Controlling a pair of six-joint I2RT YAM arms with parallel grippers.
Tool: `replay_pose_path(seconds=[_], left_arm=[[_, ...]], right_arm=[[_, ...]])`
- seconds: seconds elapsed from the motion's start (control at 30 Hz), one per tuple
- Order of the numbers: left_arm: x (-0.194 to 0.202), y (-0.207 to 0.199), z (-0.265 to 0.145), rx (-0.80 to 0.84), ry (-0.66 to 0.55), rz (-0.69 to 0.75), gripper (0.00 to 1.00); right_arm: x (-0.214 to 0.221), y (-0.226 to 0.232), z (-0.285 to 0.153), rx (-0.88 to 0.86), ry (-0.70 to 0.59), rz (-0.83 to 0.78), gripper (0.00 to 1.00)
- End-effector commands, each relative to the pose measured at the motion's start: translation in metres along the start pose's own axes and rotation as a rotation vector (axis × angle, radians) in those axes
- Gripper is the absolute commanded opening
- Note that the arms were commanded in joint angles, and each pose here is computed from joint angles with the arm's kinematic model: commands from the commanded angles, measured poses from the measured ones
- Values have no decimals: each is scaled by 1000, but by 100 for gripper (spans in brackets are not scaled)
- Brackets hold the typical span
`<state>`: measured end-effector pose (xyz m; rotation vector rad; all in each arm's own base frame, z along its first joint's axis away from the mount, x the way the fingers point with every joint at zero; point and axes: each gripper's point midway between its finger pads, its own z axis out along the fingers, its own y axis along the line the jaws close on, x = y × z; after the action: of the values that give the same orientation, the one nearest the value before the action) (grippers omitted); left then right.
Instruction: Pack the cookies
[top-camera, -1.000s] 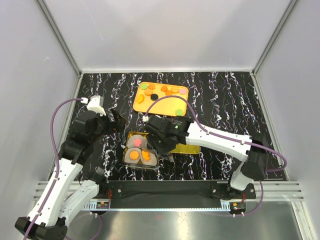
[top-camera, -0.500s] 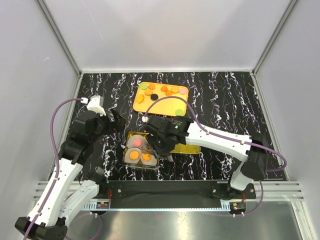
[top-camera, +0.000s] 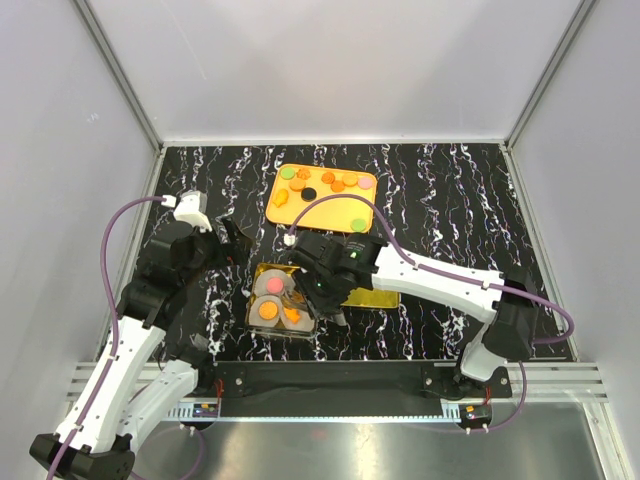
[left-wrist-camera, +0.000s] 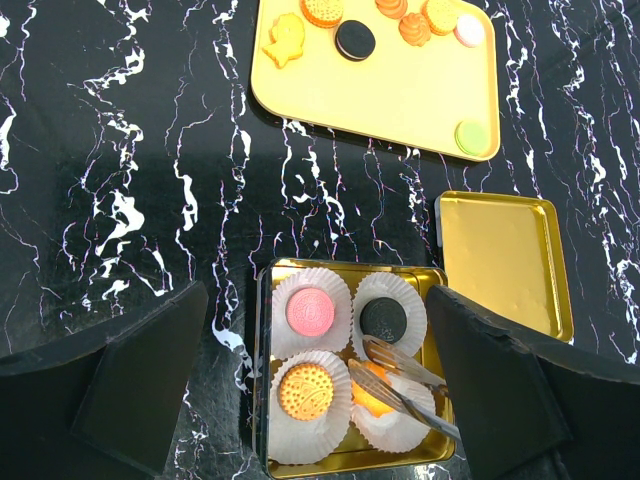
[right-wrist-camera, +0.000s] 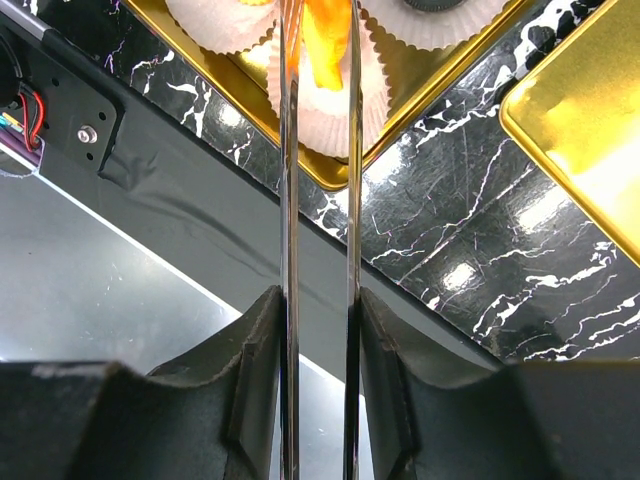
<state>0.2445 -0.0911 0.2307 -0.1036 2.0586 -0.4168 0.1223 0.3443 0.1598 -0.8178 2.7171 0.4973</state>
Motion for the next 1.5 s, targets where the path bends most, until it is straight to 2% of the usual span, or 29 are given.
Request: replay_pose_path(seconds=[0.0,0.77,1.07,1.3,1.47], left_arm=[[-10,-2,0,8,-45,-9,99],[-10,-2,0,8,-43,-9,99],[-10,-2,1,9,-39,-8,99],[-10,-2,1,10,-41,-8,99],[-10,-2,1,9,-38,-8,99]], right_arm=[[-5,5,-22,-29,-61,-10,40],[1,4,-14,-28,-29,-5,43],[-3,3,-34,-20,-58,-11,44],[12,5,-30,-52,-2,-2,43],[10,7,-34,-63,-10,-4,43]])
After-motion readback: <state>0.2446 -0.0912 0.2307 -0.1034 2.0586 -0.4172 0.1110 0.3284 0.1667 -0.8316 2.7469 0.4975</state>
